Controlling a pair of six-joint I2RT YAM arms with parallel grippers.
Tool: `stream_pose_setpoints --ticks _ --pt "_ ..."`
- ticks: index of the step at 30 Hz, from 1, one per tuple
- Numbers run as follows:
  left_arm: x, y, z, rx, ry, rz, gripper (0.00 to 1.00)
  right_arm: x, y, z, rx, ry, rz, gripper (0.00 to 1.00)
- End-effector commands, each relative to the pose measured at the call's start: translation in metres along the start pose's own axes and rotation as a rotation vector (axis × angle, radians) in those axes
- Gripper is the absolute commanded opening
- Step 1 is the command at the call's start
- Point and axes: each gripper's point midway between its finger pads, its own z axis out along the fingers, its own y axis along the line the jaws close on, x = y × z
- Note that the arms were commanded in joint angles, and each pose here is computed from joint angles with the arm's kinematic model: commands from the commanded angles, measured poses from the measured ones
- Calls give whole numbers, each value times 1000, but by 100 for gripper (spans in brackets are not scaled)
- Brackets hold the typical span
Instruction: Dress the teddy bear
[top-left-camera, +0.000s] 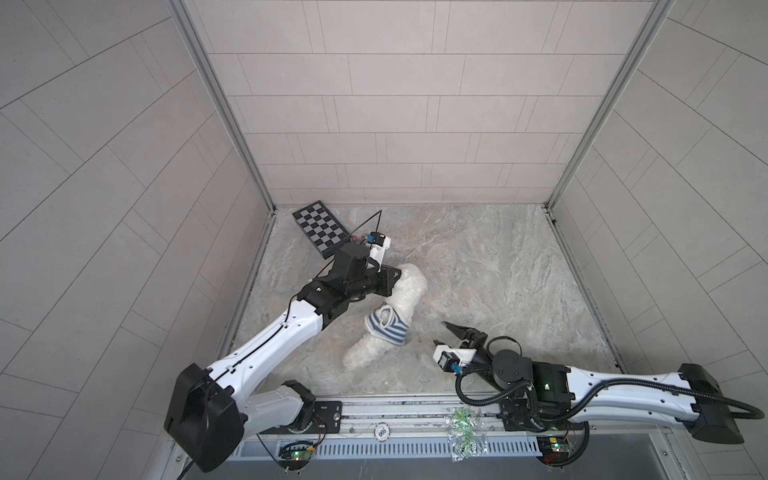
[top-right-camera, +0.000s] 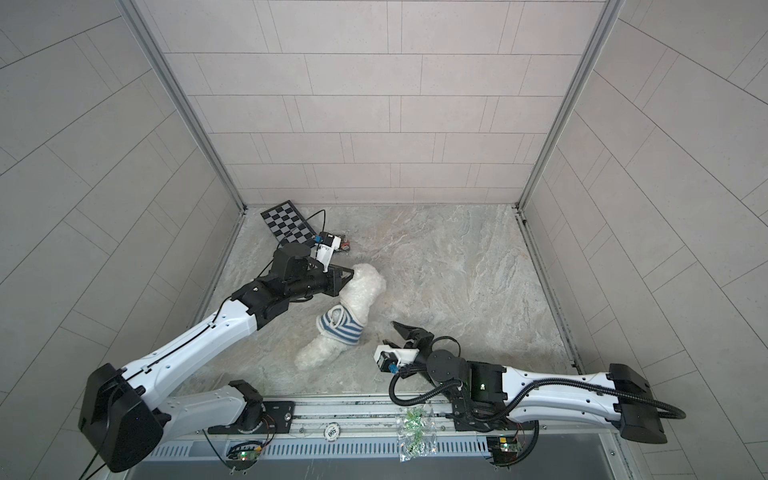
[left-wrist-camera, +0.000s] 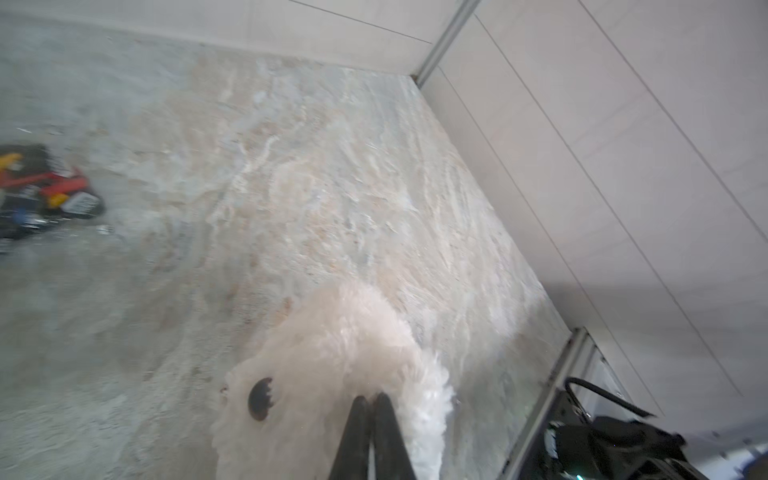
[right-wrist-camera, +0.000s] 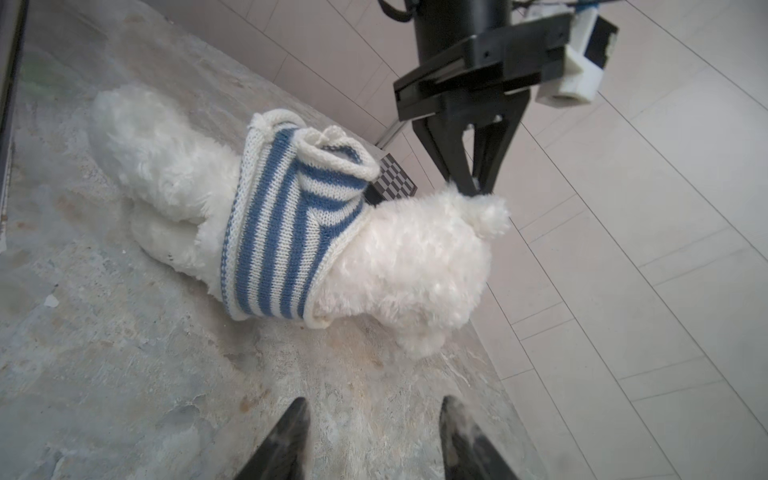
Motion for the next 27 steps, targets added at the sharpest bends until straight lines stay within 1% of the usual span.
stream_pose_setpoints --ticks 1,4,7,9,12,16,17,18,20,22,25,27 --pt "-26 14 1 -141 -88 41 0 12 -35 -6 119 32 259 55" --pt "-17 9 14 -174 -71 52 0 31 -58 -11 181 73 457 56" --pt "0 -4 32 -176 -52 46 0 52 -75 -16 218 119 635 57" --pt "13 -15 45 -162 -43 39 0 62 -81 -16 223 141 726 58" --pt "35 -34 64 -125 -9 26 0 76 -86 -13 224 192 822 58" --pt "68 -61 82 -52 62 11 0 97 -82 -3 209 278 888 58" --pt "75 -68 84 -31 82 12 2 100 -81 -1 201 292 898 58" --pt "84 -75 85 -14 106 17 6 103 -79 1 190 304 906 58" --pt "100 -83 82 17 146 18 17 105 -76 4 171 313 914 57" --pt "112 -85 77 45 174 6 31 106 -74 6 161 315 910 57" --pt "118 -87 61 86 188 -5 42 107 -72 6 153 315 899 58" --pt "120 -89 48 110 191 -3 45 107 -71 6 145 317 899 58"
